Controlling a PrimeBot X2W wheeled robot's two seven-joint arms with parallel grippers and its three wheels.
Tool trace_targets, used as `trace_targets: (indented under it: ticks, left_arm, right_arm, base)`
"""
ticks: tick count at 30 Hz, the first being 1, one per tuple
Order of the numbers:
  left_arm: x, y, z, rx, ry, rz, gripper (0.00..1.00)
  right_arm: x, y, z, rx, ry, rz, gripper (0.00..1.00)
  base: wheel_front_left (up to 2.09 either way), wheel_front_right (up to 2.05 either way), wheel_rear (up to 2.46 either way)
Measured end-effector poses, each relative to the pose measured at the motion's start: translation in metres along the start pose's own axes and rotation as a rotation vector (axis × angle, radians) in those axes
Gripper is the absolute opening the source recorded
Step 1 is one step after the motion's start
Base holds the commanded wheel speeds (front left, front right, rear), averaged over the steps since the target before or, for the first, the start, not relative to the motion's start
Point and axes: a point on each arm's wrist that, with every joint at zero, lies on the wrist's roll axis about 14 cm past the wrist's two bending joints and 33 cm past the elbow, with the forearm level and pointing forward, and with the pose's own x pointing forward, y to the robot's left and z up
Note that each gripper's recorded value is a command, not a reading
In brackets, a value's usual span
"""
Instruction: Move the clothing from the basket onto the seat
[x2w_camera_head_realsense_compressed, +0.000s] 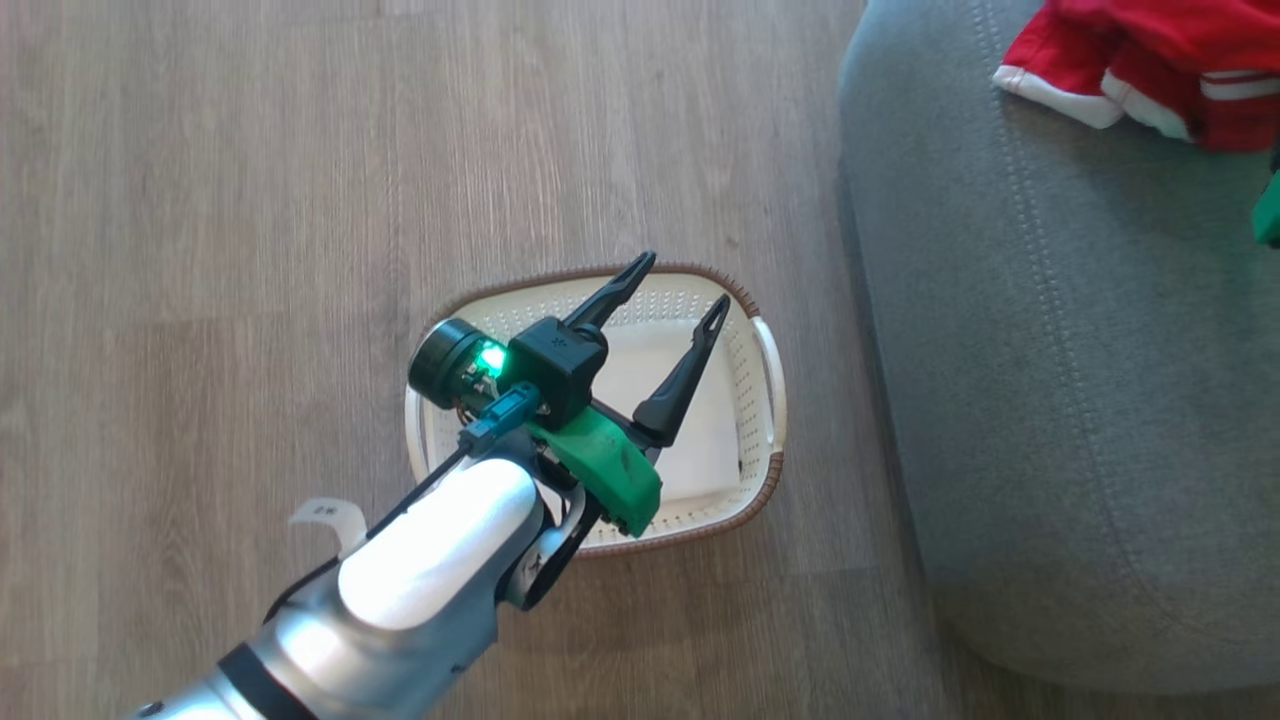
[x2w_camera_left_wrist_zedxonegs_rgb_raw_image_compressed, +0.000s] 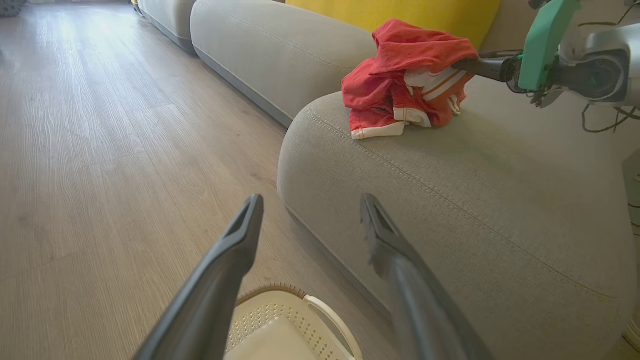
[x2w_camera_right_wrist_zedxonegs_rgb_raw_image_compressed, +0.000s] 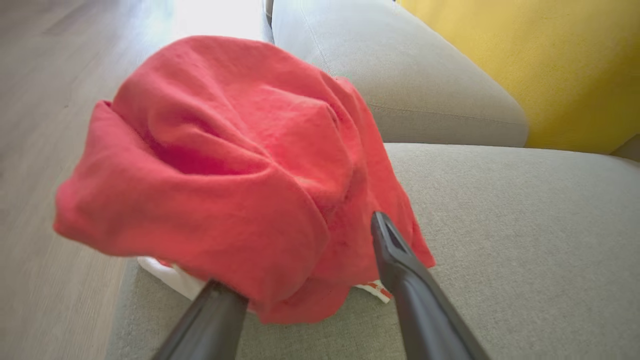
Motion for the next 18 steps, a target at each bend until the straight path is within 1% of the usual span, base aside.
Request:
trace_targets:
  ticks: [4,8,11,18]
  left_arm:
    - [-0.002,-0.006,0.010,-0.005,-0.022,-0.006,1.00]
    - [-0.004,-0.013,0.015,-0.012,-0.035,-0.007,1.00]
    - [-0.006,-0.018,0.016,-0.017,-0.039,-0.010,1.00]
    - [-0.014,-0.026,0.030,-0.035,-0.074,0.003,1.00]
  right_arm:
    - [-0.017,-0.008,-0.005,0.027,-0.010,-0.015,1.00]
    - [-0.038,-0.011,-0.018,0.023,0.002,-0.007,1.00]
    - [-0.048,-0.012,-0.020,0.023,-0.001,-0.002,1.00]
    - [-0.072,-0.021,0.004,0.062,-0.088,0.001,1.00]
  base:
    - [0.00,0.00,0.00]
    - [0.00,0.00,0.00]
    - [0.00,0.00,0.00]
    - [0.00,0.00,0.00]
